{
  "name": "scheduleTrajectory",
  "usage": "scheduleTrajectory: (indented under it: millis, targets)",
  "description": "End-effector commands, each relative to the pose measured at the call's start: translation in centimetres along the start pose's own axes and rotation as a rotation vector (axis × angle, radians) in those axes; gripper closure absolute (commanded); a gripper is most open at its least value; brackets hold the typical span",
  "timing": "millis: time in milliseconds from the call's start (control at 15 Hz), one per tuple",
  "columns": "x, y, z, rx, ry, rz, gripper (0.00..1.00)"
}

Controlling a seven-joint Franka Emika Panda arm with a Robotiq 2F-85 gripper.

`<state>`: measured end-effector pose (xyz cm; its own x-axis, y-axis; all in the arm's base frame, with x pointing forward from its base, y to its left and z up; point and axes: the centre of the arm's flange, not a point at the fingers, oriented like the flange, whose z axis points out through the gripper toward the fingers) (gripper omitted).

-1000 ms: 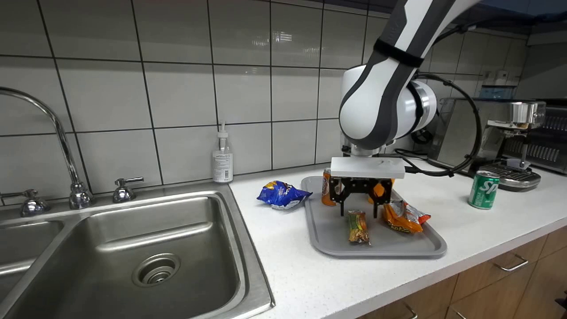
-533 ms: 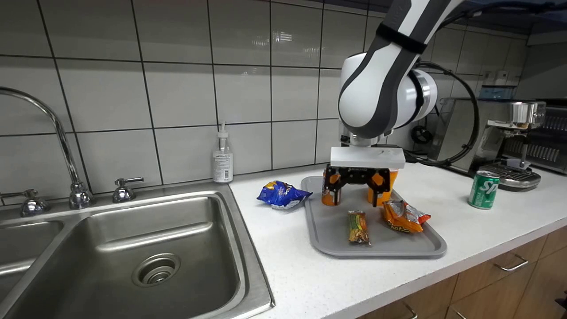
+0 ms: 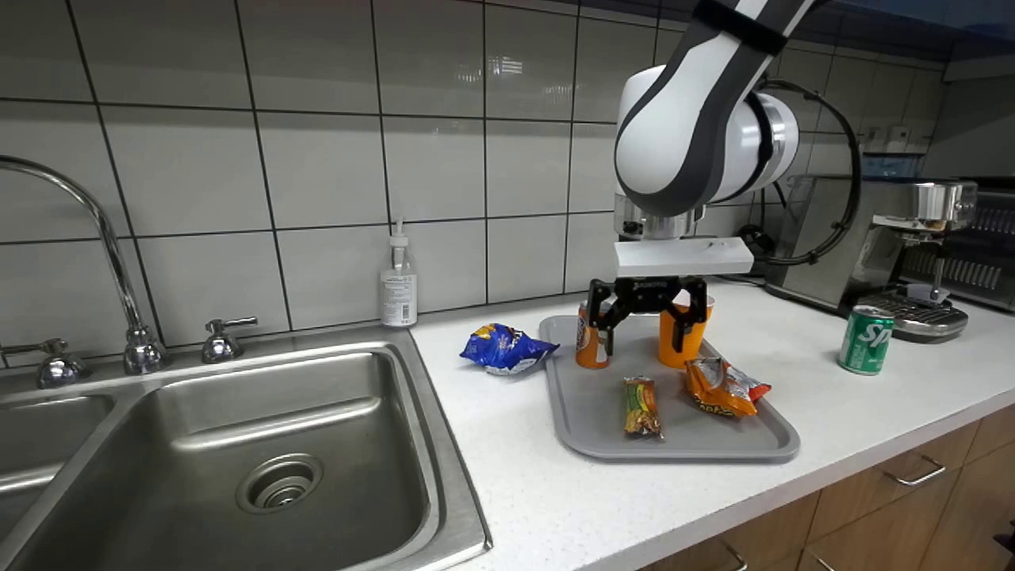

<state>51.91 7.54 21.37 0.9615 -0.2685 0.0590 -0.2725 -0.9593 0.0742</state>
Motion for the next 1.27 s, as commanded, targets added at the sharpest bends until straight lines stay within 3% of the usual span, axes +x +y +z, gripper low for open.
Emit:
scheduleTrajectory:
  millis: [0,267,333,1200]
  targets:
    - [-1.0,1.8,-2.2,-0.010,-0.012,-0.068,0.00]
    - [-1.4,3.3,-2.3,-0.058,-0.020,-0.097,0.00]
    - [-0.6,1.8,-1.1,-0.034,-0.007,-0.069,0.00]
    - [-0.9,2.5,-1.0,-0.048,-0.018,-0.072,0.00]
